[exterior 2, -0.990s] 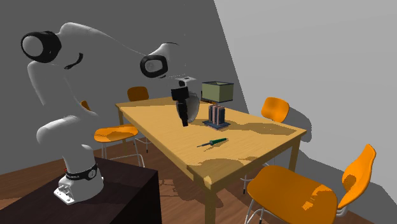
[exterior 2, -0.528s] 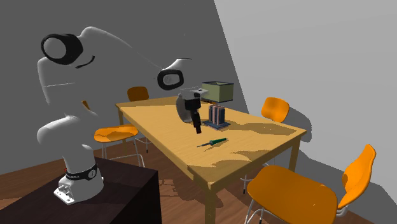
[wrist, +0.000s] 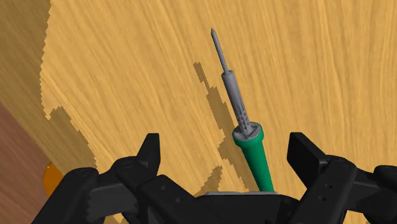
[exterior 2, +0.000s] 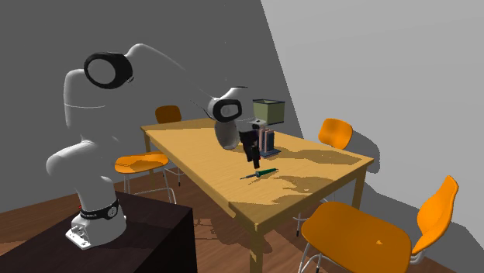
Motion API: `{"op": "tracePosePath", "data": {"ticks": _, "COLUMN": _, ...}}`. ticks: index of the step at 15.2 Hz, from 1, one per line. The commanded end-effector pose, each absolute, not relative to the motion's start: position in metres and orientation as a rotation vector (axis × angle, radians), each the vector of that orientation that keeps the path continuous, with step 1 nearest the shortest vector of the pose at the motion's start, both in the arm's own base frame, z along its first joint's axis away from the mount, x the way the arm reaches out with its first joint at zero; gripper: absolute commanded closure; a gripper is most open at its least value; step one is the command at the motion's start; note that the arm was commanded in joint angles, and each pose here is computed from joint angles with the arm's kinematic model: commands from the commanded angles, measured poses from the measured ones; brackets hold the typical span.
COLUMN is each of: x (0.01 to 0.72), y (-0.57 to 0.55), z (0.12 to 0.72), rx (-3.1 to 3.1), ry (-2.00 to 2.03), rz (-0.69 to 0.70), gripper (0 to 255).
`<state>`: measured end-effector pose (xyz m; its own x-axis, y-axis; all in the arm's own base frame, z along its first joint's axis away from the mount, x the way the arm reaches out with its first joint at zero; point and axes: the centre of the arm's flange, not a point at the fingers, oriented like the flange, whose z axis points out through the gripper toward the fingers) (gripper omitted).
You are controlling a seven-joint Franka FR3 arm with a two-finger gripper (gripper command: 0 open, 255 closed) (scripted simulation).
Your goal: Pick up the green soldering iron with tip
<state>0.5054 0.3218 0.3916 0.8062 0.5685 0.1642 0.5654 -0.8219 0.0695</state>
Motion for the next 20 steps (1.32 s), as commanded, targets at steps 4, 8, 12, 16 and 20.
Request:
{"op": "tracePosePath", "data": {"ticks": 4, "x": 0.517, "y": 0.362, "z": 0.355, "rx": 2.941, "ry": 1.018, "rz": 0.283, "gripper": 0}}
{"op": "tracePosePath", "data": {"ticks": 8, "x": 0.517, "y": 0.362, "z": 0.334, "rx": 2.941, "ry": 1.018, "rz": 0.283, "gripper": 0}}
{"op": "tracePosePath", "data": {"ticks": 12, "x": 0.517, "y": 0.362, "z": 0.321, "rx": 2.941, "ry": 1.018, "rz": 0.283, "gripper": 0}}
{"op": "tracePosePath", "data": {"ticks": 16, "x": 0.517, "y": 0.361, "z": 0.323, "rx": 2.941, "ry": 1.018, "rz": 0.283, "gripper": 255}}
{"op": "tracePosePath", "data": {"ticks": 20, "x": 0.517, "y": 0.361, "z": 0.322, "rx": 2.941, "ry": 1.018, "rz": 0.283, "gripper": 255}}
